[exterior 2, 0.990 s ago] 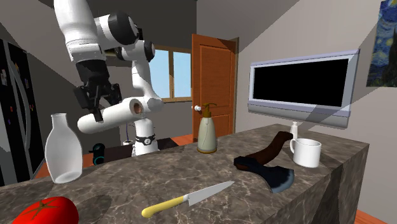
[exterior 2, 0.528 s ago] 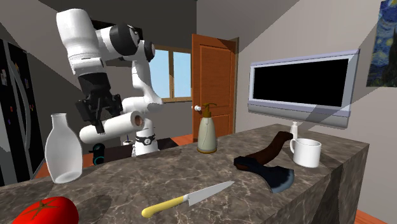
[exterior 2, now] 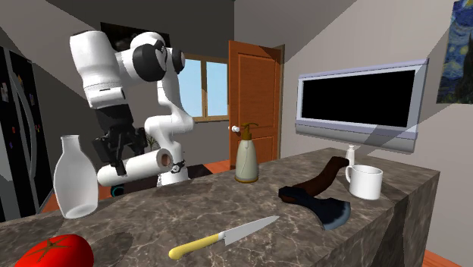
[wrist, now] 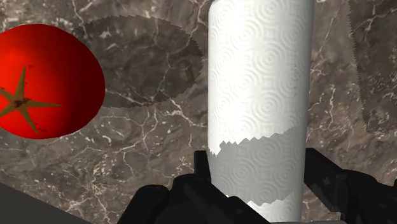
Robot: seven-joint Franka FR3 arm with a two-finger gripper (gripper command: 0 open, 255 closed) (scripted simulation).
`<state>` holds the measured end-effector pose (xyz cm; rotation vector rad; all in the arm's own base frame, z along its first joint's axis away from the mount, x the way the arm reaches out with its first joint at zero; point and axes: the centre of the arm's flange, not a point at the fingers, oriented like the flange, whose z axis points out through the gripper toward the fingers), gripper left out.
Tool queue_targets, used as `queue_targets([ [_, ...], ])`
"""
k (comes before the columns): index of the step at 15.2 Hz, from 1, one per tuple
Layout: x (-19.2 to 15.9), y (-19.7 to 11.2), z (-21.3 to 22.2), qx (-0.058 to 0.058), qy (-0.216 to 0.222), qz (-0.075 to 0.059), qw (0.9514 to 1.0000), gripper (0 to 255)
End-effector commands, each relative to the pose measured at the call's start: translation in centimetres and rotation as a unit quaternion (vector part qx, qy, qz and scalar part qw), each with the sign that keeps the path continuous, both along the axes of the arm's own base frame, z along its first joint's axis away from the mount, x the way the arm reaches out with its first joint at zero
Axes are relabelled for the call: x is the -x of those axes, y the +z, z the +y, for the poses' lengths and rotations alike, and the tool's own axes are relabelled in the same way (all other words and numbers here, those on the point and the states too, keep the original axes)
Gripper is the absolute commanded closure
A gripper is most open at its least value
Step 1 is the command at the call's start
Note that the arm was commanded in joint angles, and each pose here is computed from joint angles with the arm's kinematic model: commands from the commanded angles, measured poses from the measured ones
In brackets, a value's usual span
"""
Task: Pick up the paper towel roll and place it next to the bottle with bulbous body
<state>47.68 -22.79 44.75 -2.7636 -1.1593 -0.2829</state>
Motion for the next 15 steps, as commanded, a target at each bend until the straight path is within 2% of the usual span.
queue_targets([
  [1,0.0,-1.0,-0.1,0.000,0.000,0.000,1.0000,255],
  [15,0.0,-8.4,-0.1,0.000,0.000,0.000,1.0000,255],
])
